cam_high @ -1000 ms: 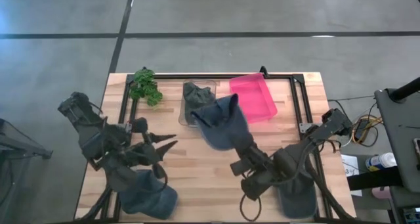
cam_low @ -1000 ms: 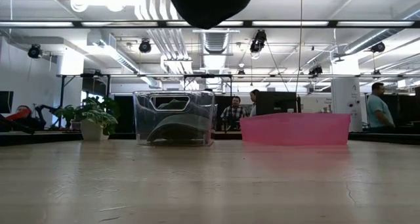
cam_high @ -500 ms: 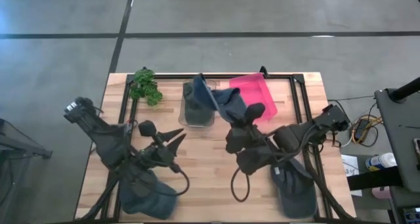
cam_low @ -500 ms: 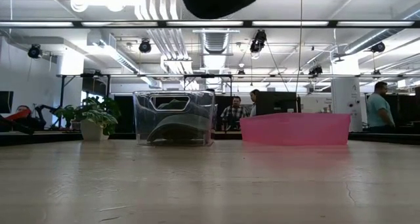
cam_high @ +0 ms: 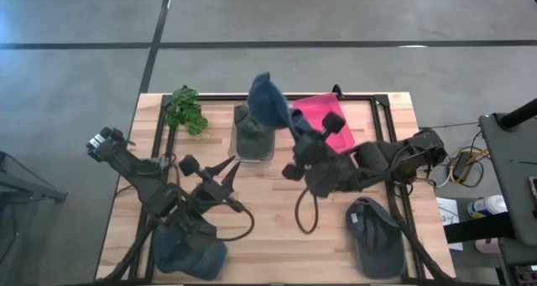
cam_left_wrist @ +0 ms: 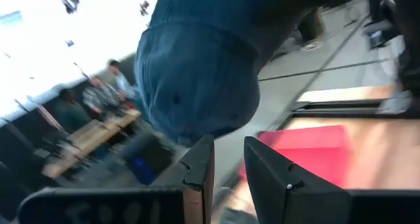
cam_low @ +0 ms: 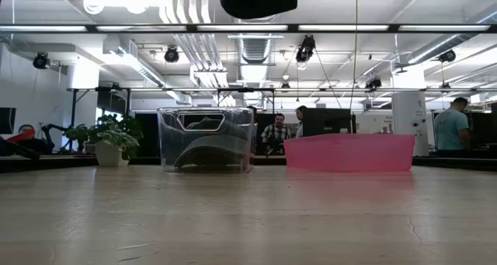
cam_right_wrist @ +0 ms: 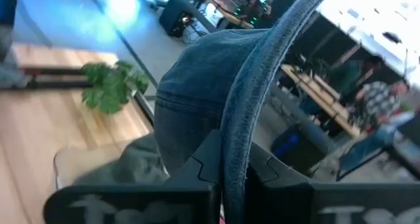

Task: Pick & Place hat
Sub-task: Put the middle blue cap into the red bin

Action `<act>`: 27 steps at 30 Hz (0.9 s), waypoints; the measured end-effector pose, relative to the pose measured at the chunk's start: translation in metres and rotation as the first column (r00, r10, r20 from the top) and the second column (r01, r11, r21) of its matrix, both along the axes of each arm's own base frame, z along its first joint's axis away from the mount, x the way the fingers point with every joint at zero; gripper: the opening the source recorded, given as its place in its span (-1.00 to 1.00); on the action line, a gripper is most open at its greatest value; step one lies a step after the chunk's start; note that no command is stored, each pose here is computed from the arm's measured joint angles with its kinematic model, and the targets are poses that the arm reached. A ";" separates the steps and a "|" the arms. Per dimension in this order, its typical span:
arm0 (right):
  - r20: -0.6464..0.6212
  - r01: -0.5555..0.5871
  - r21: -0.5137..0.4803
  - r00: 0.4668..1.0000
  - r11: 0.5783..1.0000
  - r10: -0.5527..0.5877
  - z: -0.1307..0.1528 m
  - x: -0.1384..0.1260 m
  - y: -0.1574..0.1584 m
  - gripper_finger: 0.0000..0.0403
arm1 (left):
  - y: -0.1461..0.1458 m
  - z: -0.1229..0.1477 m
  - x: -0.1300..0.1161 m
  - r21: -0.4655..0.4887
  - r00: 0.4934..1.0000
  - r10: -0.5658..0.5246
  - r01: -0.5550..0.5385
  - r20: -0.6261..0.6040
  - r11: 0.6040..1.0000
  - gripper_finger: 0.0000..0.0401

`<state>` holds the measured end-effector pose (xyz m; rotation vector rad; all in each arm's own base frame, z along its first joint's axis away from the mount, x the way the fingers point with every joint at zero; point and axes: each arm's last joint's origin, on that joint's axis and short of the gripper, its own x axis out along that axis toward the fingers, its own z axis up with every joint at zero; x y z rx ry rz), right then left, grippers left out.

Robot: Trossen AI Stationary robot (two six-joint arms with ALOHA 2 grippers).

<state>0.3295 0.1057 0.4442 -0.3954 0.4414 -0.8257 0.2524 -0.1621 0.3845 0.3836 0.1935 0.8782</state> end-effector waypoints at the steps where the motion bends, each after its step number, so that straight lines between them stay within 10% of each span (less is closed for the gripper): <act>1: 0.027 0.016 0.016 1.000 1.000 -0.016 0.004 0.000 -0.005 -0.93 | -0.001 -0.004 0.001 0.030 1.000 0.007 -0.007 -0.026 1.000 -0.61; 13: 0.402 -0.077 0.467 0.906 0.881 -0.134 0.055 0.000 -0.079 -0.93 | 0.012 -0.039 0.032 0.186 0.969 0.119 -0.078 -0.217 0.979 -0.61; 27: 0.593 -0.224 0.563 0.780 0.796 -0.199 0.071 0.008 -0.105 -0.93 | 0.038 -0.012 0.071 0.272 0.910 0.258 -0.171 -0.324 0.947 -0.61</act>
